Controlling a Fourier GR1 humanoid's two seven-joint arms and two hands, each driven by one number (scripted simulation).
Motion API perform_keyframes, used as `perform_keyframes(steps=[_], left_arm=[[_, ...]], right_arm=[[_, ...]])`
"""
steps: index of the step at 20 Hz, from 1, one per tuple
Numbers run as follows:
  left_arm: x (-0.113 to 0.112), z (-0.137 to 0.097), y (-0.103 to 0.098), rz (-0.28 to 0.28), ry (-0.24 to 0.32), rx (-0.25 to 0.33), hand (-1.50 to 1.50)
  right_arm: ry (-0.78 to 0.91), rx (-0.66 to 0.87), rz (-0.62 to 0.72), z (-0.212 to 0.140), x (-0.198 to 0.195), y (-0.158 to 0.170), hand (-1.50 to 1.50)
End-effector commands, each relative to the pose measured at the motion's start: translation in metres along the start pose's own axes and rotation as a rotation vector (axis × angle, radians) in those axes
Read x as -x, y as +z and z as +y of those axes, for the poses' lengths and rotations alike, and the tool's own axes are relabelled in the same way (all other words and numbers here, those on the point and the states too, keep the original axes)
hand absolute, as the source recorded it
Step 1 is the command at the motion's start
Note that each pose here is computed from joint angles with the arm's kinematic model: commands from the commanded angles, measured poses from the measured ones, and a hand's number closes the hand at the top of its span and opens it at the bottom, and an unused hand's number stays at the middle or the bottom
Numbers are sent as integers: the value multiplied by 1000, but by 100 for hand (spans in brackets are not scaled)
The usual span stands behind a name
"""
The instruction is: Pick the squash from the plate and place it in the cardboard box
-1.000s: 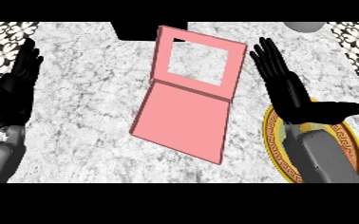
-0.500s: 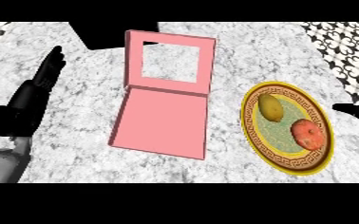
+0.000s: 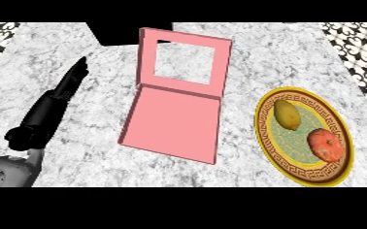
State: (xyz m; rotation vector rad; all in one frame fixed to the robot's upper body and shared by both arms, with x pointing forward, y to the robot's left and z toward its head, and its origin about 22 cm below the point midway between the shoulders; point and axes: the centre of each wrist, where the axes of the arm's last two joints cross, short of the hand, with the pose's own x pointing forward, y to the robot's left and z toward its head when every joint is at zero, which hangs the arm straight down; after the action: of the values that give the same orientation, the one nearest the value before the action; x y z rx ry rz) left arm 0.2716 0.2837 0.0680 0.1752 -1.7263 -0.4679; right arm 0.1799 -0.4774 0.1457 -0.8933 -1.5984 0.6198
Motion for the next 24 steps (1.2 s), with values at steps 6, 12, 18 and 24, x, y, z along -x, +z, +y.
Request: perform_keyframes(steps=[6,12,18,24], left_arm=[[-2,-16,-11,-46,7,65,0],[-1,-24,-19,-46,6,82,0],[4,-14,-27,-45,7,76,0],[-8,-15,-26,-52,16,87,0]], right_arm=[[343,-350,140,-8,-44,-1,-150],[476,-512,187,13,-108,-3,-150],[511,-556,301,52,-147,15,-150],[515,-614,370,77,-153,4,-150]])
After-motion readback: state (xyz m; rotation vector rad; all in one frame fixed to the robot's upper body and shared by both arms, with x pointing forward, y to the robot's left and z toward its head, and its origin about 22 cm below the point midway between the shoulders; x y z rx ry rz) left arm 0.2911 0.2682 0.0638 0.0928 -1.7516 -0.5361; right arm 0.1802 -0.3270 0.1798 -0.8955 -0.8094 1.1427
